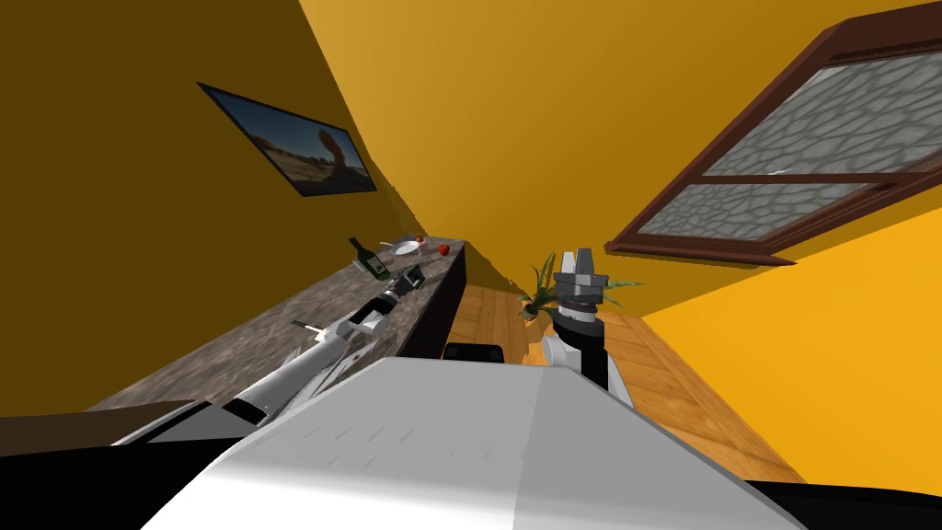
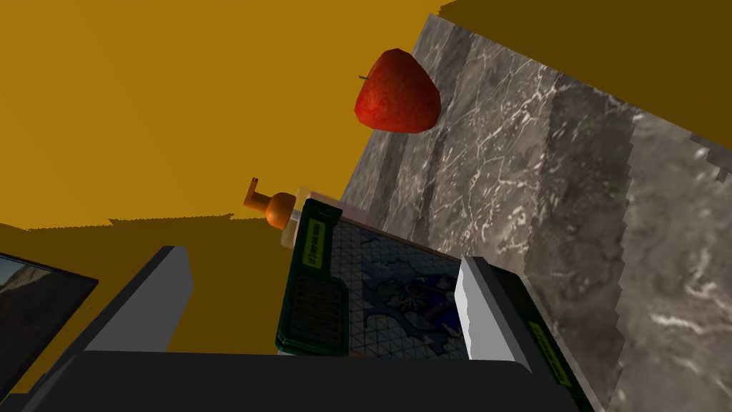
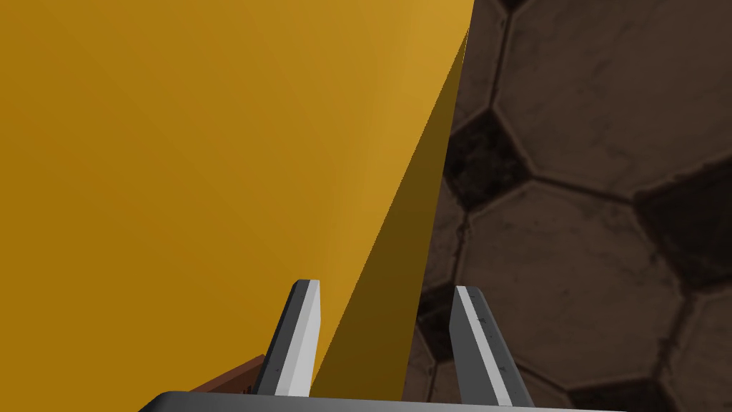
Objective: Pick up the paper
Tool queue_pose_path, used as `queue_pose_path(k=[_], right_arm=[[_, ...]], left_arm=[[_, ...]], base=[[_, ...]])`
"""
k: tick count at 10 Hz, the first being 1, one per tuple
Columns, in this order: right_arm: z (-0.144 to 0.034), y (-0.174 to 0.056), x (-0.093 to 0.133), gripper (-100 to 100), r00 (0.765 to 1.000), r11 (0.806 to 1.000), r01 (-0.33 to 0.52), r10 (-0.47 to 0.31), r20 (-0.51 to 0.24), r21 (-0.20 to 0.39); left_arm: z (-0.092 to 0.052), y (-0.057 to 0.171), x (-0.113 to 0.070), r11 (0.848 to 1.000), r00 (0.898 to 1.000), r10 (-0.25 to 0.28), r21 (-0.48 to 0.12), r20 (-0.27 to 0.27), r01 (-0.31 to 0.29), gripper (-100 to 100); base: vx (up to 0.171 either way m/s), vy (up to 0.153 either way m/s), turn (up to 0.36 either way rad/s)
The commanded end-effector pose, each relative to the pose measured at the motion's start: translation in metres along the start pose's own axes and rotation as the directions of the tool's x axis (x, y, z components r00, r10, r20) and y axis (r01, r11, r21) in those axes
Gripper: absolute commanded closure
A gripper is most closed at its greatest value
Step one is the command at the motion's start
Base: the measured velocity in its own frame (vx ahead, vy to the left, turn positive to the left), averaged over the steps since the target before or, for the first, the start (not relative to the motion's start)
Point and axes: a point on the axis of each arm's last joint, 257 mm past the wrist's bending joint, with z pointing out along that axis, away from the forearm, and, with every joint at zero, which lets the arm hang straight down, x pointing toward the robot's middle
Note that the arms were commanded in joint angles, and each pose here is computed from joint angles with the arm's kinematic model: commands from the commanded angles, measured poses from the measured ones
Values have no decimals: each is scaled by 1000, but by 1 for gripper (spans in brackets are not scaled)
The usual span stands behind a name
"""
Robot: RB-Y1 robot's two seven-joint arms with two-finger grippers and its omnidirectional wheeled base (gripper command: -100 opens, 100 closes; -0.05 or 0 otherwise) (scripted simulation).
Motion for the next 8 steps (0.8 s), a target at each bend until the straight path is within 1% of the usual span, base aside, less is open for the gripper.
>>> queue_pose_path(k=[1, 3, 4, 6, 8], right_arm=[[0, 0, 0, 0, 1000, 1000, 0, 0, 0, 0], [0, 0, 0, 0, 1000, 1000, 0, 0, 0, 0], [0, 0, 0, 0, 1000, 1000, 0, 0, 0, 0], [0, 0, 0, 0, 1000, 1000, 0, 0, 0, 0], [0, 0, 0, 0, 1000, 1000, 0, 0, 0, 0]], left_arm=[[-2, 2, -3, 998, 998, -54, -13, 13, 54, -100], [-6, 5, -8, 992, 992, -125, -29, 33, 126, -100], [-7, 7, -10, 986, 986, -161, -36, 44, 163, -100], [-11, 11, -15, 970, 970, -232, -51, 68, 236, -100], [-15, 16, -20, 950, 950, -299, -62, 94, 305, -100]], base=[[10, 2, -18], [10, 3, -17], [10, 4, -22], [10, 2, -18], [10, 0, -16]])
